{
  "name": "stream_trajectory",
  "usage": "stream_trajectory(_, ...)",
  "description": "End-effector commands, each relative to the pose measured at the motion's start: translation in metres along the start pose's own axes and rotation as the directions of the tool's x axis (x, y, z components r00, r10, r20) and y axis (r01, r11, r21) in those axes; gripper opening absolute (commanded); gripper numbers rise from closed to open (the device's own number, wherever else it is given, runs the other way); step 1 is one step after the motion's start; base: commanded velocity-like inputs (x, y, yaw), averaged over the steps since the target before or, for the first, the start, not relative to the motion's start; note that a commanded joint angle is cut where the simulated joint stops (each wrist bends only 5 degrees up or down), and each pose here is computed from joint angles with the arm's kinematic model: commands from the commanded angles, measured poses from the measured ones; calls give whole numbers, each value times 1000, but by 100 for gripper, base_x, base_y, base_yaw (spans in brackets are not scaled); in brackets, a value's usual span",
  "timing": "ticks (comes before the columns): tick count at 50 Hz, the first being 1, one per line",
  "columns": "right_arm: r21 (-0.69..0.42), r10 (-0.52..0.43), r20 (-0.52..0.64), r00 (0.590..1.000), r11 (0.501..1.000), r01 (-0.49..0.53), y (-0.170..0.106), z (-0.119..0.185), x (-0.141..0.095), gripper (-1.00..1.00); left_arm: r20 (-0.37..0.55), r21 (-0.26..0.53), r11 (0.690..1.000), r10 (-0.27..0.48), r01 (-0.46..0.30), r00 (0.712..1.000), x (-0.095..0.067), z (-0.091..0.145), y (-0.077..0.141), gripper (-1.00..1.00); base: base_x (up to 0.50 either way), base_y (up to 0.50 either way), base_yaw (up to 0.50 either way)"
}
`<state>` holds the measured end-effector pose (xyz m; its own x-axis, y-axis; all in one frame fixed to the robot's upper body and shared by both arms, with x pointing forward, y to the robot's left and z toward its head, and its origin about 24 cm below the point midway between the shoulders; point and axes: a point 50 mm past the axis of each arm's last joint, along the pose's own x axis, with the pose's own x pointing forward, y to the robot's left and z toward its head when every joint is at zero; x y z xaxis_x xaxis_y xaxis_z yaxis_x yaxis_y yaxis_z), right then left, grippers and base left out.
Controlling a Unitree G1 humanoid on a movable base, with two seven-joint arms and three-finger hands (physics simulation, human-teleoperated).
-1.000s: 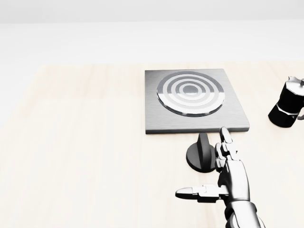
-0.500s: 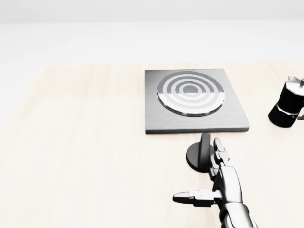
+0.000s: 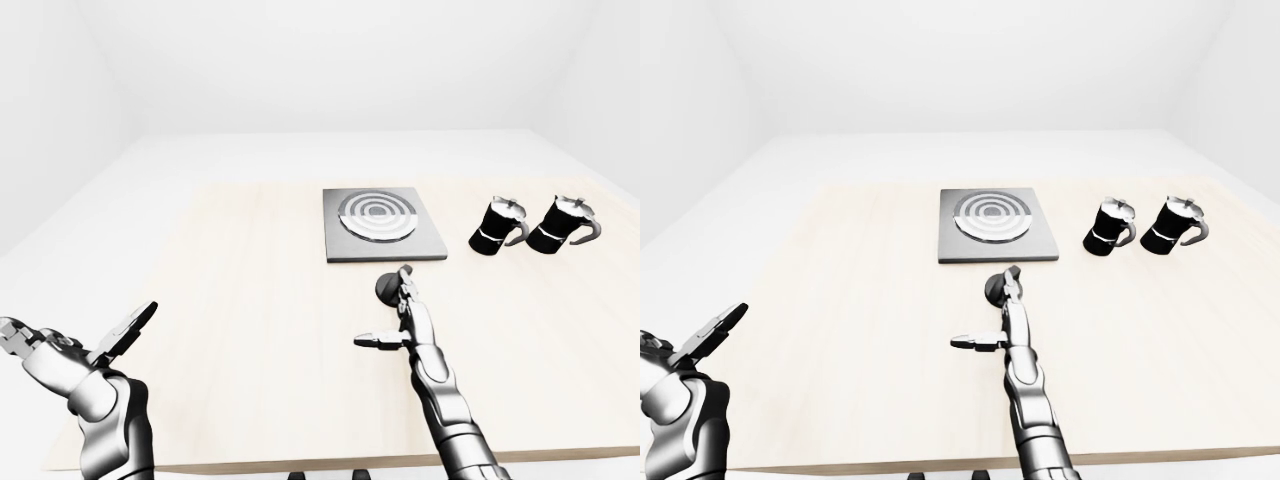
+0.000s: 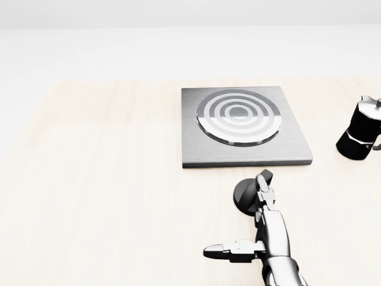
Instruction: Turn off the stove.
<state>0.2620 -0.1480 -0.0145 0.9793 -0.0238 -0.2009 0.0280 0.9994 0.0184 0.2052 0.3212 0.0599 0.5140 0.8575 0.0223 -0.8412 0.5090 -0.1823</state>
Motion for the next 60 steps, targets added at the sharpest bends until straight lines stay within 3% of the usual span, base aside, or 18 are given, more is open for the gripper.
stream_trajectory(1, 10, 138, 28, 990, 990, -138, 35, 14, 12, 100, -2, -1, 1000, -2, 2, 1000, 0, 0, -1, 100, 1, 0, 1)
stream_trajectory(15, 10, 148, 46, 988, 989, -149, 34, 39, 27, 100, -4, -1, 1000, -3, 3, 1000, 0, 1, -1, 100, 0, 0, 0)
stream_trajectory(24, -28, 272, 24, 962, 962, -271, 74, 47, 28, 100, -4, -5, 1000, -1, 1, 1000, 0, 1, 0, 100, 0, 0, 0)
stream_trajectory(35, -60, 346, -30, 938, 936, -347, 103, 48, 40, 100, -5, -7, 1000, -1, 1, 1000, 0, 0, 0, 100, 0, 0, 0)
stream_trajectory(41, -51, 232, -37, 972, 971, -234, 70, 46, 62, 100, -6, -6, 1000, -1, 1, 1000, 0, -1, -1, 100, 0, 0, 0)
stream_trajectory(45, -17, 30, -30, 999, 999, -31, 10, 56, 83, 100, -6, -7, 1000, -1, 1, 1000, 0, 0, 0, 100, 0, 0, 0)
stream_trajectory(51, 26, -125, -62, 990, 992, 127, -44, 76, 96, 100, -7, -6, 1000, -3, 3, 1000, 0, 0, -1, 100, 0, 0, 0)
stream_trajectory(53, 40, -128, -53, 990, 991, 130, -53, 86, 99, 100, -7, -6, 1000, -3, 3, 1000, 0, 0, -1, 100, 0, 0, 0)
stream_trajectory(56, 21, -58, 21, 998, 998, 58, -52, 113, 106, 100, -7, -6, 1000, -4, 4, 1000, 0, 1, -1, 100, 0, 0, 0)
stream_trajectory(57, -5, 10, 79, 997, 1000, -10, -44, 129, 108, 100, -7, -6, 1000, -4, 4, 1000, 0, 0, -1, 100, 0, 0, 0)
stream_trajectory(58, -93, 136, 151, 979, 988, -123, -24, 155, 109, 100, -7, -7, 1000, -4, 4, 1000, 0, 0, -2, 100, 0, 0, 0)
stream_trajectory(60, -161, 200, 213, 956, 973, -168, -10, 178, 103, 100, -6, -7, 1000, -4, 4, 1000, 0, -1, -2, 100, 0, 0, 0)
